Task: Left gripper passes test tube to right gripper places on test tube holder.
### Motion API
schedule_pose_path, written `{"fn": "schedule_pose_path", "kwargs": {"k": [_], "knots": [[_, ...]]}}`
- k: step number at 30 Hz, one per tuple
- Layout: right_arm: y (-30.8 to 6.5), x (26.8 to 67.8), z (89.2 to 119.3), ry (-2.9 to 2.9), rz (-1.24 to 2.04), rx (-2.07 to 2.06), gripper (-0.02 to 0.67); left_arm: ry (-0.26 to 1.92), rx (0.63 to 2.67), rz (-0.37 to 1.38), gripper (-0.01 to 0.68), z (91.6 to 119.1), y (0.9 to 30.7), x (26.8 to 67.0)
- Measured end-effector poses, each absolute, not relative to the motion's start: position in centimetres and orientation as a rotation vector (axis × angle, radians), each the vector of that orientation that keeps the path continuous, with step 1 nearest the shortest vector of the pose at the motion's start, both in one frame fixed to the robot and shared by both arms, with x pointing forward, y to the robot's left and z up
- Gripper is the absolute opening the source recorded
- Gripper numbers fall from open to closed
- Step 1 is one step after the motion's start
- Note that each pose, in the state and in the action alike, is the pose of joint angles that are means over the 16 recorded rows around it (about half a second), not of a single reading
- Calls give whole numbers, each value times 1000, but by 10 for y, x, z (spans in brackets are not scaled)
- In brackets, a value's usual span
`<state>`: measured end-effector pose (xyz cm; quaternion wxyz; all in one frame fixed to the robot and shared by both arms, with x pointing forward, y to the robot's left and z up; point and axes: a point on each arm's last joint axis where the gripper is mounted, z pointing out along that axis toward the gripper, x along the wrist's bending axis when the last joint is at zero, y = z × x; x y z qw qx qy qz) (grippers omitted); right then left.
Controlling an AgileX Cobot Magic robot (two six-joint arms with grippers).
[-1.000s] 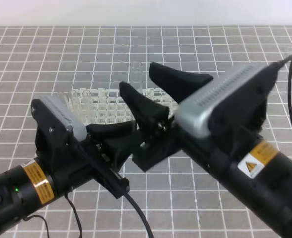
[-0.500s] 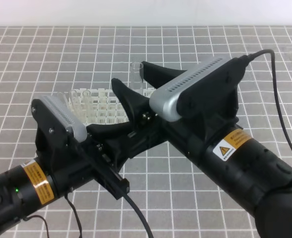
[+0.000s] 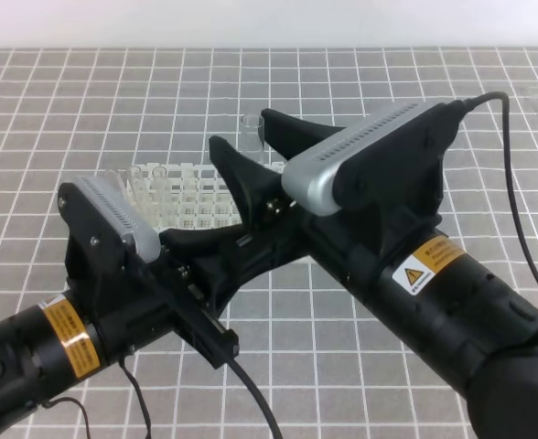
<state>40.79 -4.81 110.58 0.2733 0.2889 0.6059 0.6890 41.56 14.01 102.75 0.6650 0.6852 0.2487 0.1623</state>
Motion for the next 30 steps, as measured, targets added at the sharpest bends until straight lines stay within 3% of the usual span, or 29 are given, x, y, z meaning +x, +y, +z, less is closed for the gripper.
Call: {"fn": "schedule_pose_path", "kwargs": {"k": [12,30], "knots": [[-45,410,1102,1624,1858,796,207,554,1540,362,83,1028,139,415],[-45,411,1102,1609,1862,796,134,538,1546,362,59,1028,139,414]]}}
